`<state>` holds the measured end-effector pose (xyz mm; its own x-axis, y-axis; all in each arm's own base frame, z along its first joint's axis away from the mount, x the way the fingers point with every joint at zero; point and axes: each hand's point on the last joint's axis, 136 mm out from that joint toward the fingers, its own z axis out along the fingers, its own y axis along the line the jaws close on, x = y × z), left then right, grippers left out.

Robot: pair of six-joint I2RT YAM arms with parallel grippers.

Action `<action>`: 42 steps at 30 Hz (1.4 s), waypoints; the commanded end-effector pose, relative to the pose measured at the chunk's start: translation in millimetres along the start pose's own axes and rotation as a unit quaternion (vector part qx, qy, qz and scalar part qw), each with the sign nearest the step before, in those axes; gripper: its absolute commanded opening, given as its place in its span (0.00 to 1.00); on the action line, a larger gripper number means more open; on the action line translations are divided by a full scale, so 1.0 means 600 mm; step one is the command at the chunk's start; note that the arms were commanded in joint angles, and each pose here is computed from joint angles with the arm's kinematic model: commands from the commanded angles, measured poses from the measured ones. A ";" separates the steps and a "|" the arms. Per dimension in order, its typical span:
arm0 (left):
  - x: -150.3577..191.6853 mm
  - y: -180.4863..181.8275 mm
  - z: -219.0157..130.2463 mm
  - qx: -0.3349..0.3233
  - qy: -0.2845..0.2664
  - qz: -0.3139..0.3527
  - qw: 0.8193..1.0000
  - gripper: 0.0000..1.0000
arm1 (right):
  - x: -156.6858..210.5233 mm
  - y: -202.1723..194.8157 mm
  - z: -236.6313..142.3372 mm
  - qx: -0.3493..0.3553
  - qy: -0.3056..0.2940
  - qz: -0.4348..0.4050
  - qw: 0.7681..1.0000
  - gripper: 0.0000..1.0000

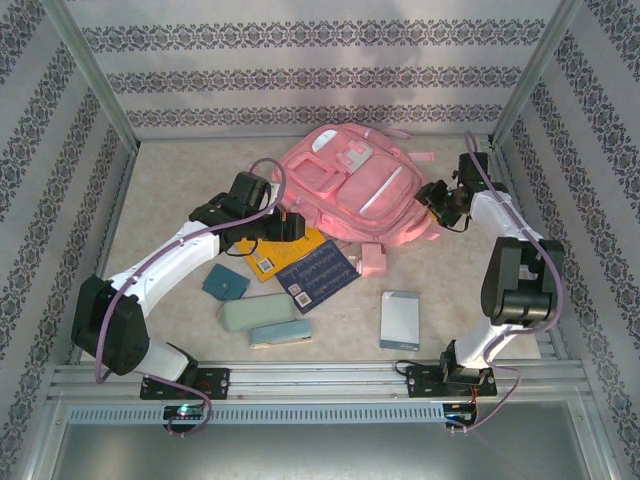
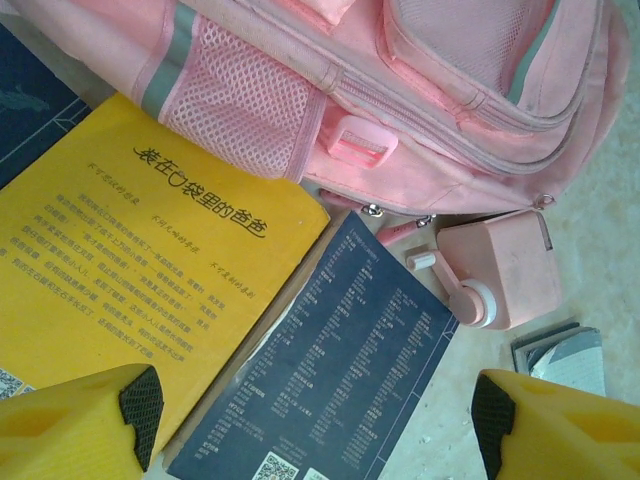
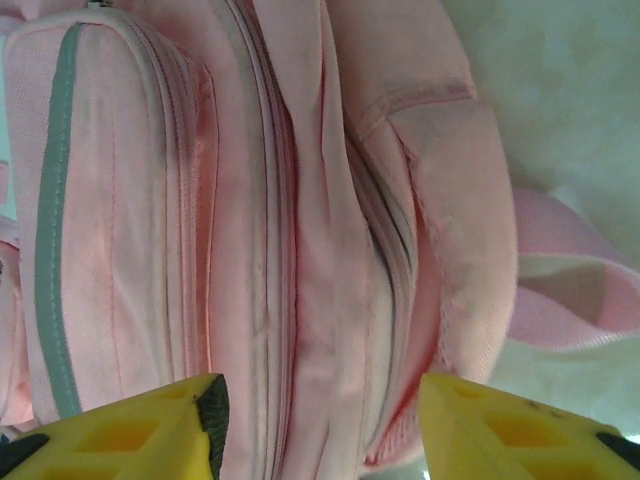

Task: Pack the student bag

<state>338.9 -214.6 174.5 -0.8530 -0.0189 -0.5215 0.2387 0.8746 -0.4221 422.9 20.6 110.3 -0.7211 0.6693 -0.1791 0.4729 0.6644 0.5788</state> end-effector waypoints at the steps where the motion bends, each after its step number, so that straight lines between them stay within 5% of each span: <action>1: -0.010 -0.002 0.006 0.013 -0.008 -0.005 1.000 0.81 | 0.003 0.013 0.033 -0.032 0.017 0.008 0.999 0.49; 13: -0.012 0.004 0.046 0.013 0.008 -0.004 1.000 0.78 | 0.037 0.006 0.079 -0.033 0.065 -0.007 0.997 0.20; 16: -0.014 0.002 0.054 0.015 0.012 -0.001 1.000 0.77 | 0.028 0.041 0.065 -0.063 0.057 -0.009 0.996 0.00; 31: -0.014 -0.011 0.117 0.054 0.032 0.010 0.998 0.60 | 0.014 0.175 0.003 -0.151 0.031 0.073 0.985 0.00; 38: -0.016 -0.005 0.118 0.044 0.028 0.012 0.999 0.59 | 0.017 0.171 -0.009 -0.132 0.035 0.083 0.987 0.00; 42: -0.012 -0.002 0.115 0.041 0.027 0.007 0.999 0.62 | 0.036 0.126 0.004 -0.057 0.048 0.047 0.996 0.00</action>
<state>368.5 -249.7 112.9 -0.9011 0.0263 -0.4329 0.2555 0.8386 -0.4810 445.0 84.0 128.4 -0.6802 0.7325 0.0284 0.5443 0.4787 0.6889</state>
